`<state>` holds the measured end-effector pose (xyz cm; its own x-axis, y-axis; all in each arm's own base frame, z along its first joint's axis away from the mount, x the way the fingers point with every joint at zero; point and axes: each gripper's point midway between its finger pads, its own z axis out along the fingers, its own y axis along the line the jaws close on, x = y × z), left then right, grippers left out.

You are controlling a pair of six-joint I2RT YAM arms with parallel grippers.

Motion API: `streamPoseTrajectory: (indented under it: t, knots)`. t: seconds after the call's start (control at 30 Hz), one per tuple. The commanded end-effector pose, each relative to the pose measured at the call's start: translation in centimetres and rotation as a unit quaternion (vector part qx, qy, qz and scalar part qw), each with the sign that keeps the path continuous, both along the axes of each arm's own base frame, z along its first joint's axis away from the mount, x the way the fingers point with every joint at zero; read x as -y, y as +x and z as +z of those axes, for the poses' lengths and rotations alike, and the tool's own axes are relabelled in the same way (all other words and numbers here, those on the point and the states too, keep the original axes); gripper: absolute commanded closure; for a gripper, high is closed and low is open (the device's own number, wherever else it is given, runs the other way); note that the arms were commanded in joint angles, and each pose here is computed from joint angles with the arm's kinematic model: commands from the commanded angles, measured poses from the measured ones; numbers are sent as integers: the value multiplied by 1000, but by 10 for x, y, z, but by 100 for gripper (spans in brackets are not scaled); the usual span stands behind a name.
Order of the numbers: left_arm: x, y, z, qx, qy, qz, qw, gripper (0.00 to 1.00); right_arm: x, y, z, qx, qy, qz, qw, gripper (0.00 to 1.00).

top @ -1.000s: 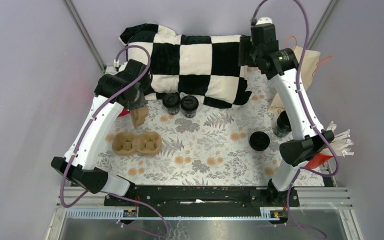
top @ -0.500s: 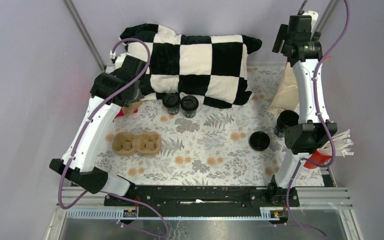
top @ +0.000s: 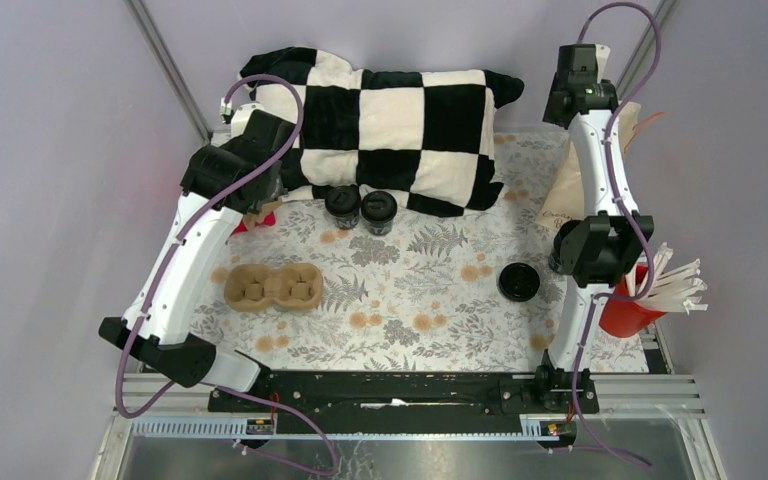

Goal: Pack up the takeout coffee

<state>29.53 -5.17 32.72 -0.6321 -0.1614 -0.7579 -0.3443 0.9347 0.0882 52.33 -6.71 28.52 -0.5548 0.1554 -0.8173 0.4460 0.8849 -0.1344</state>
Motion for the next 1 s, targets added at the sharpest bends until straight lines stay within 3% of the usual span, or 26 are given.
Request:
streamPoseTrajectory:
  t: [0.0,0.1,0.2,0.33,0.5,0.67,0.9,0.97]
  knots:
    - [1,7,19,34,-2,-2,999,100,6,1,-12,-11,-1,-26,1000,47]
    - [5,10,19,32,-7,-8,999,100,-5,1,-13,-12,31,-15,999,79]
    - [8,11,18,31,-11,-11,999,100,-10,-6,-4,-2,55,-18,998,98]
    - [12,13,17,30,-15,-17,999,100,-30,-21,34,25,51,9,998,100]
    - [21,14,16,27,-22,-30,999,100,-67,-56,82,40,-29,66,997,100]
    - [31,15,13,22,-26,-42,999,100,-104,-94,111,67,-45,115,990,100]
    - [34,15,12,20,-27,-44,998,100,-195,-180,86,52,7,193,980,100]
    - [35,16,10,16,-29,-46,998,100,-220,-205,69,41,-11,218,975,100]
